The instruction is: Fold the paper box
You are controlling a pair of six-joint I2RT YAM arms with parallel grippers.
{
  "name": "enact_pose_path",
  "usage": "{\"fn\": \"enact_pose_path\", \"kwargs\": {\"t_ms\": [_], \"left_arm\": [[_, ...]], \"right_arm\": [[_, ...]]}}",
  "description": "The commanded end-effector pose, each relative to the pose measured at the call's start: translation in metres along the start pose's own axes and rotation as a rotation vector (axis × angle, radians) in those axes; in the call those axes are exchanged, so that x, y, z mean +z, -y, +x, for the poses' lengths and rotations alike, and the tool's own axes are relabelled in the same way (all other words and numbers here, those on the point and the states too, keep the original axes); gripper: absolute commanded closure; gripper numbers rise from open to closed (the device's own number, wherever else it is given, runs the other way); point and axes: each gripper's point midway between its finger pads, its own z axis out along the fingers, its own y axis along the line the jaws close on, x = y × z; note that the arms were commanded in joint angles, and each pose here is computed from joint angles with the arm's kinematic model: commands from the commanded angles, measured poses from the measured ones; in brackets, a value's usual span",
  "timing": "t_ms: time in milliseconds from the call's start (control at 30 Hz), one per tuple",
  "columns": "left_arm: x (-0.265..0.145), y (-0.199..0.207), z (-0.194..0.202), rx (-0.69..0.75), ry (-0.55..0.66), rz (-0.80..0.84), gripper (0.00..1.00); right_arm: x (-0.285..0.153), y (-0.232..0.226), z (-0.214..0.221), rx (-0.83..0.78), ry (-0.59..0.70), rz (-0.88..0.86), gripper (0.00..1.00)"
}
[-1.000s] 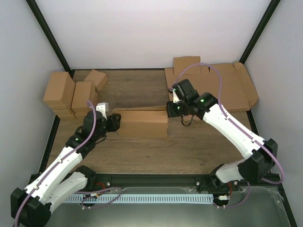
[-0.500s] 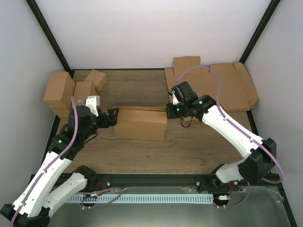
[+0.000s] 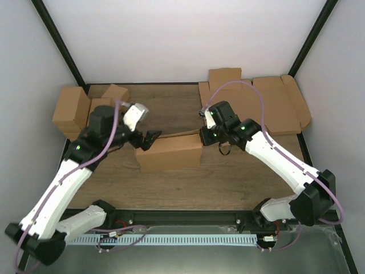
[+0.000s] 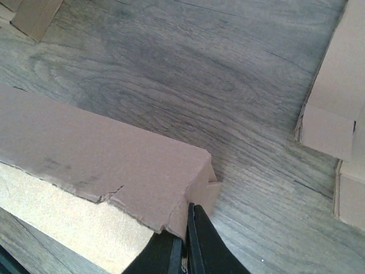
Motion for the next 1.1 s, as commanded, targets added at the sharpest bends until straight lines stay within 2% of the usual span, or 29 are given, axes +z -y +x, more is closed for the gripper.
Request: {"fn": "enact_pose_path", "kwargs": {"t_ms": [0, 133, 200, 333, 467, 600, 767, 867, 967, 1067], "left_arm": [[0.043, 0.015, 0.002, 0.184, -0.102, 0.187, 0.00], [0.080, 0.029, 0.001, 0.132, -0.185, 0.371, 0.00], [0.095, 0.043, 0.011, 0.162, -0.229, 0.445, 0.00], [0.114, 0.058, 0.020, 0.230, -0.269, 0.461, 0.00], [0.122, 0.065, 0.026, 0.195, -0.307, 0.487, 0.00], [0.127, 0.072, 0.042, 0.229, -0.363, 0.473, 0.00], [0.142, 0.058, 0.065, 0.338, -0.450, 0.318, 0.00], [0.146, 0.048, 0.056, 0.374, -0.412, 0.234, 0.00], [0.142, 0.052, 0.051, 0.391, -0.375, 0.237, 0.00], [0.140, 0.054, 0.057, 0.418, -0.389, 0.229, 0.00]], "right_arm": [[-0.018, -0.014, -0.023, -0.121, 0.129, -0.055, 0.99], [-0.016, -0.012, -0.023, -0.151, 0.142, -0.047, 0.99], [-0.013, -0.011, -0.022, -0.157, 0.140, -0.040, 0.99], [-0.012, -0.011, -0.023, -0.160, 0.146, -0.043, 0.99], [-0.007, -0.012, -0.021, -0.156, 0.136, -0.050, 0.99], [-0.001, -0.010, -0.018, -0.143, 0.117, -0.045, 0.99], [0.000, -0.010, -0.018, -0.132, 0.109, -0.044, 0.98], [0.000, -0.009, -0.017, -0.131, 0.105, -0.041, 0.98], [0.000, -0.009, -0.016, -0.127, 0.101, -0.042, 0.97], [0.002, -0.008, -0.015, -0.119, 0.097, -0.038, 0.95]]}}
